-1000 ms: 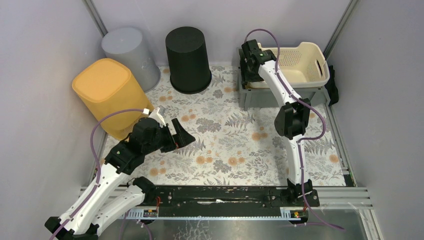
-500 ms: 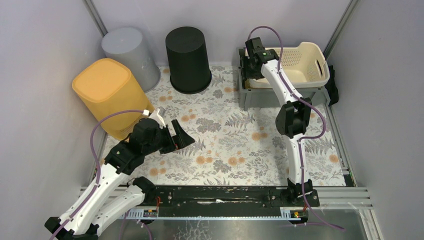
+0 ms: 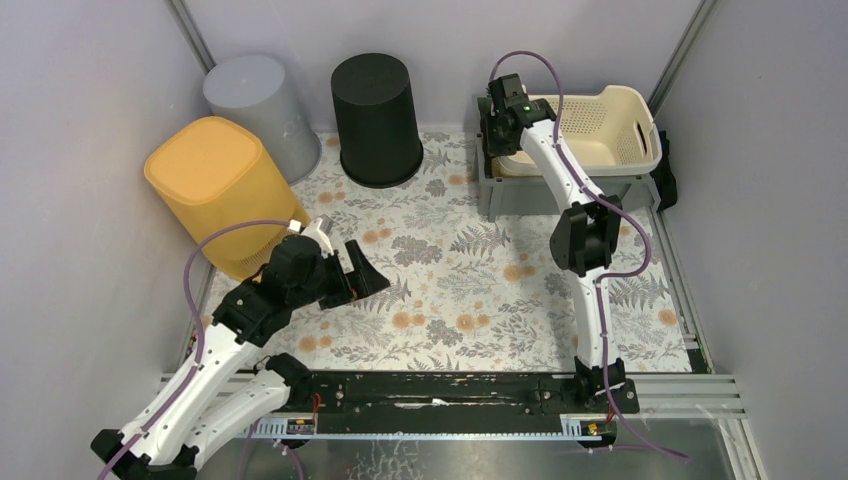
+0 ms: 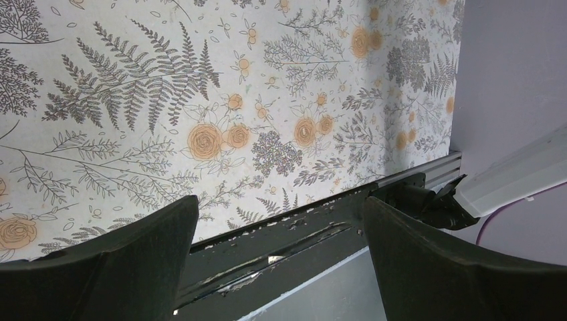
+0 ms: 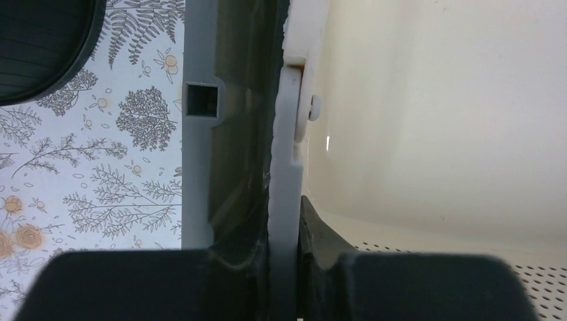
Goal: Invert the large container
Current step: Pick up the container from the container.
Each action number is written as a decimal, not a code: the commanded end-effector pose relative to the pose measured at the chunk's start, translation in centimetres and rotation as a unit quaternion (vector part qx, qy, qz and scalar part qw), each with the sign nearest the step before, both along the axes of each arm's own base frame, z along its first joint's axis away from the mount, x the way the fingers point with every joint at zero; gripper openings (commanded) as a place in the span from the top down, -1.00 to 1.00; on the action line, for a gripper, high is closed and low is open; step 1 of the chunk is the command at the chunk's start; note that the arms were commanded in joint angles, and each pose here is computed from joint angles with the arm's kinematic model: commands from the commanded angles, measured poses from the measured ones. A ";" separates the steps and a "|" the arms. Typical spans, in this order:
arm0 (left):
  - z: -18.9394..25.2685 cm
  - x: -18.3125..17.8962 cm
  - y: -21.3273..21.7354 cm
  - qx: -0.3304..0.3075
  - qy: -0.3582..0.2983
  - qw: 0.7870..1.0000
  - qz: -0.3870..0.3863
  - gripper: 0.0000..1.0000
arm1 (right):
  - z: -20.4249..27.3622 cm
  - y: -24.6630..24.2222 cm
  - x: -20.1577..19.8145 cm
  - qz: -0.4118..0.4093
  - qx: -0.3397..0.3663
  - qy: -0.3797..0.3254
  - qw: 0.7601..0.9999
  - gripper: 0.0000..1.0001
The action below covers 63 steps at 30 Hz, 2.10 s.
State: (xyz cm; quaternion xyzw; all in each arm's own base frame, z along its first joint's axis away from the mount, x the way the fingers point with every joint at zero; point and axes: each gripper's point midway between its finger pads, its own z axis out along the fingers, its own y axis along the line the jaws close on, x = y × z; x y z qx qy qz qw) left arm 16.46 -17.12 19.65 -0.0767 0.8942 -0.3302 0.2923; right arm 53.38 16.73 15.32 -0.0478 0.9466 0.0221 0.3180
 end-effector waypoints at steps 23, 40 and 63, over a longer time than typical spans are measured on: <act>2.5 0.3 -0.3 -0.025 -0.036 0.999 -0.003 -1.00 | 11.1 -3.6 -1.2 -0.023 -0.014 -0.107 0.994 1.00; 3.0 -0.3 0.1 -0.033 -0.043 0.999 0.002 -1.00 | 19.8 -4.5 -3.5 -0.021 0.009 -0.200 0.980 1.00; 2.8 -0.5 0.9 -0.031 -0.047 0.998 0.020 -1.00 | 38.0 -3.7 -17.6 0.063 0.174 -0.367 0.912 1.00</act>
